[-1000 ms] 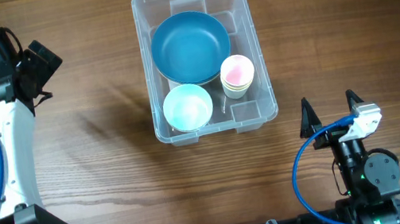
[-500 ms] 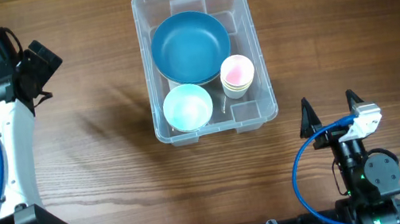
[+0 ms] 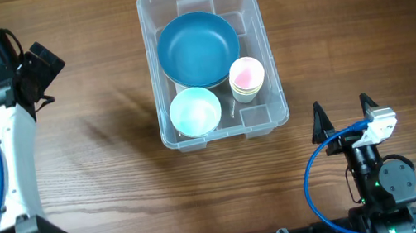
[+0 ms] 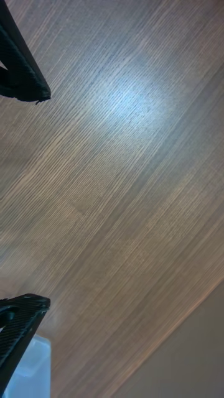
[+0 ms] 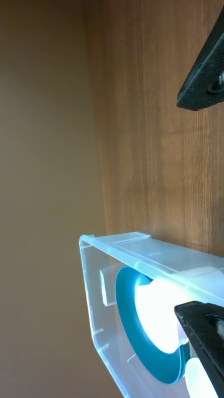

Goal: Pack container

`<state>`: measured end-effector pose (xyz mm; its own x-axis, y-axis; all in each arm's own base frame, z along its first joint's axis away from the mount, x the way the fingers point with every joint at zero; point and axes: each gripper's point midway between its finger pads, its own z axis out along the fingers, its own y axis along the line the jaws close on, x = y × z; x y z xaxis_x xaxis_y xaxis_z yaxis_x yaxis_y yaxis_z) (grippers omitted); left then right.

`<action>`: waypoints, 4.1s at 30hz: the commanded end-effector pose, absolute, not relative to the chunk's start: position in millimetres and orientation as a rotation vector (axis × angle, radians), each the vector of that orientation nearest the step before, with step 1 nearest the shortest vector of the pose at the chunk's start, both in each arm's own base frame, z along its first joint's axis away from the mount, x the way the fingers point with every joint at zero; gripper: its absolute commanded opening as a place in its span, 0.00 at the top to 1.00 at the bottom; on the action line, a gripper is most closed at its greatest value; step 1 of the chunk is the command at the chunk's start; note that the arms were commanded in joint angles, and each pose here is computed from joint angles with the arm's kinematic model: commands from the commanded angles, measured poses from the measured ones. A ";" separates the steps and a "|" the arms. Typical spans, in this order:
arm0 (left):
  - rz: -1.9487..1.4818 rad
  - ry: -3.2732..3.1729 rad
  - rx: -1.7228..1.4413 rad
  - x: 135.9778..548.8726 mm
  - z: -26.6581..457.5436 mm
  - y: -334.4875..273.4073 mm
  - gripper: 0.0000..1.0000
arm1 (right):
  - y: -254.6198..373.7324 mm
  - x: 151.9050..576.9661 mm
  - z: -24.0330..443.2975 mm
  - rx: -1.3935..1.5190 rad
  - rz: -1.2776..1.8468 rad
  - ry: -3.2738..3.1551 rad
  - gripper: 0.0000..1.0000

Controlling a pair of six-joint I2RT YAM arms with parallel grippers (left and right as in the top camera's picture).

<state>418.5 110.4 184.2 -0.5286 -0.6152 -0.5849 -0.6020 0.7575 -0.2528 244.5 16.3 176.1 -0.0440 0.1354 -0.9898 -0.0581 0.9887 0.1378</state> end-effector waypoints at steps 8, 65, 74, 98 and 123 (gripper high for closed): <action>-0.227 1.908 -0.666 334.5 362.3 58.5 0.00 | 12.2 244.4 175.3 0.093 0.156 1.600 0.00; -0.428 1.453 -0.329 241.2 229.4 -3.7 0.00 | 12.3 244.4 175.3 0.093 0.156 1.600 0.00; -0.436 1.427 -0.314 241.2 219.7 -5.1 0.00 | 12.1 244.4 175.3 0.094 0.156 1.600 0.00; -0.028 1.625 0.080 245.9 161.1 -7.8 0.00 | 12.2 244.4 175.3 0.093 0.156 1.600 0.00; 0.051 1.580 0.157 246.2 170.8 -7.8 0.00 | 12.1 244.4 175.4 0.094 0.156 1.599 0.00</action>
<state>246.5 -4.7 170.7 -0.0206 0.1127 -0.9934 0.0530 0.9923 0.1115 244.3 16.2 175.6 -0.0455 0.1353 -0.9898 -0.0579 0.9888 0.1378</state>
